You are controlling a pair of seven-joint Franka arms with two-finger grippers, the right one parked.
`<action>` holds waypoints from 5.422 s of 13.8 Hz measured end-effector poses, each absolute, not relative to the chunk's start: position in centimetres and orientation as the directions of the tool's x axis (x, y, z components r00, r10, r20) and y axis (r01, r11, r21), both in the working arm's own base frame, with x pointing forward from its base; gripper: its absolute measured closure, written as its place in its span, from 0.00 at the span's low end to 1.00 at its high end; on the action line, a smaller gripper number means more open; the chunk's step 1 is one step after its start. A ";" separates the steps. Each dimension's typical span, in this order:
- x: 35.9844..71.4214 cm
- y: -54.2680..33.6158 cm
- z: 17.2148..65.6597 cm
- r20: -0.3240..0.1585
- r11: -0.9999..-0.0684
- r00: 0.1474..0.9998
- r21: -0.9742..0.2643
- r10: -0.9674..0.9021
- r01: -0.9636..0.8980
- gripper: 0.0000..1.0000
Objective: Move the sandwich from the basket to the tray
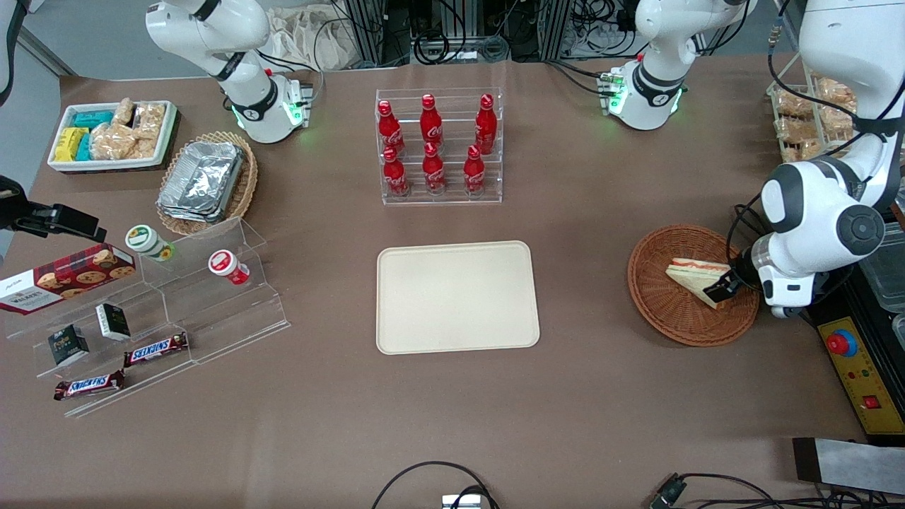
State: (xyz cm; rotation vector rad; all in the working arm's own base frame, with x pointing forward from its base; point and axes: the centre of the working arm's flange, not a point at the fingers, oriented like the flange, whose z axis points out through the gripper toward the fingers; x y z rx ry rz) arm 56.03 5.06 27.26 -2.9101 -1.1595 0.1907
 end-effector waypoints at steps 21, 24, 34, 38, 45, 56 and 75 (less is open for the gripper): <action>62.5 -4.4 51.4 -0.132 -0.975 0.967 -0.073 0.218 0.210 0.80; 61.8 -16.1 50.8 -0.133 -0.997 0.990 -0.072 0.036 0.027 0.80; 57.6 -43.9 31.3 -0.127 -0.994 0.986 -0.028 -0.105 -0.109 0.80; 57.8 -43.3 24.4 -0.089 -0.996 0.992 0.009 -0.094 -0.094 0.80; 57.6 -42.2 22.5 -0.123 -1.000 0.992 -0.021 0.005 0.002 0.80; 59.0 -37.6 33.7 -0.131 -0.997 0.990 -0.072 0.050 0.041 0.05; 56.0 -5.7 54.2 -0.177 -1.000 0.984 -0.019 -0.019 -0.022 0.00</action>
